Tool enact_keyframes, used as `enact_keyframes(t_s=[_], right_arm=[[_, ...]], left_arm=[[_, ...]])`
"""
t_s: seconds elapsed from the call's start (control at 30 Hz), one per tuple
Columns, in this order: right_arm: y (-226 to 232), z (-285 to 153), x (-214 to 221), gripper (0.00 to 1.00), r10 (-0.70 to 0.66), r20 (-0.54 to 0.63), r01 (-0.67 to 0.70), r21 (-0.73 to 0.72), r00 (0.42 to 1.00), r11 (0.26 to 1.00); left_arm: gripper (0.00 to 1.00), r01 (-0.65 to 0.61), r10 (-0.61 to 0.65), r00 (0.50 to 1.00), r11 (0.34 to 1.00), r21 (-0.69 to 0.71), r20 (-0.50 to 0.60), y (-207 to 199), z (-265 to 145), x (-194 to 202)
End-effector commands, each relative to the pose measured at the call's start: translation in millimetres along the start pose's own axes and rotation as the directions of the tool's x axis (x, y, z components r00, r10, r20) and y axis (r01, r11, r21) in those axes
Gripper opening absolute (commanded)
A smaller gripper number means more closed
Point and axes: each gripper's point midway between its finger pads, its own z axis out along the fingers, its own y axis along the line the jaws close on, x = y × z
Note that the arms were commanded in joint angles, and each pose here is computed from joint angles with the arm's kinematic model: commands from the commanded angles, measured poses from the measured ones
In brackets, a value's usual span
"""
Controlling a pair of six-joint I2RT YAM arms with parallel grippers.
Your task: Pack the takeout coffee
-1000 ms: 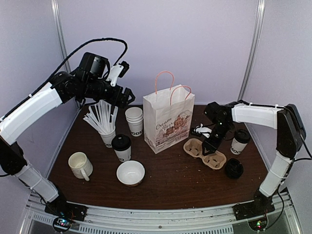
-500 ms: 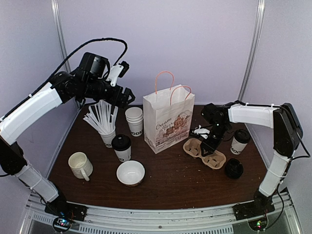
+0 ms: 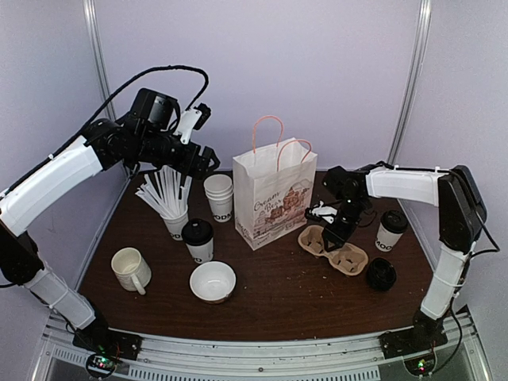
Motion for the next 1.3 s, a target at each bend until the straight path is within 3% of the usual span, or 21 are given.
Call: enact_keyframes(t_s=[0.0,0.5,0.73,1.07,1.27], right_arm=[[3.6,3.6,0.9,0.44,-0.009,-0.029,0.01,0.015,1.0,1.0],[2.7,13.6,8.5,0.46,-0.024,-0.081,0.027,0.034,0.996,0.999],[3.2,6.9,4.0,0.36,-0.028,-0.059,0.03,0.039,0.998,0.999],[0.6,-17.3,6.6,0.31,-0.038,-0.029,0.04,0.078,0.999,0.996],[0.1,-54.8,10.1,0.31,-0.042,0.043,0.038,0.09,0.998,0.995]], left_arm=[[0.89,0.02,-0.019,0.998,1.0,-0.016,0.063,5.3,-12.1,-11.7],[0.89,0.015,-0.013,0.998,1.0,-0.023,0.055,6.2,-8.7,-8.4],[0.89,0.015,-0.014,0.998,1.0,-0.017,0.058,5.2,-6.4,-9.8],[0.89,-0.037,0.033,0.993,0.999,0.032,0.111,-7.1,14.5,-50.0],[0.88,-0.052,0.048,0.989,0.998,0.029,0.137,-8.3,35.9,-79.8]])
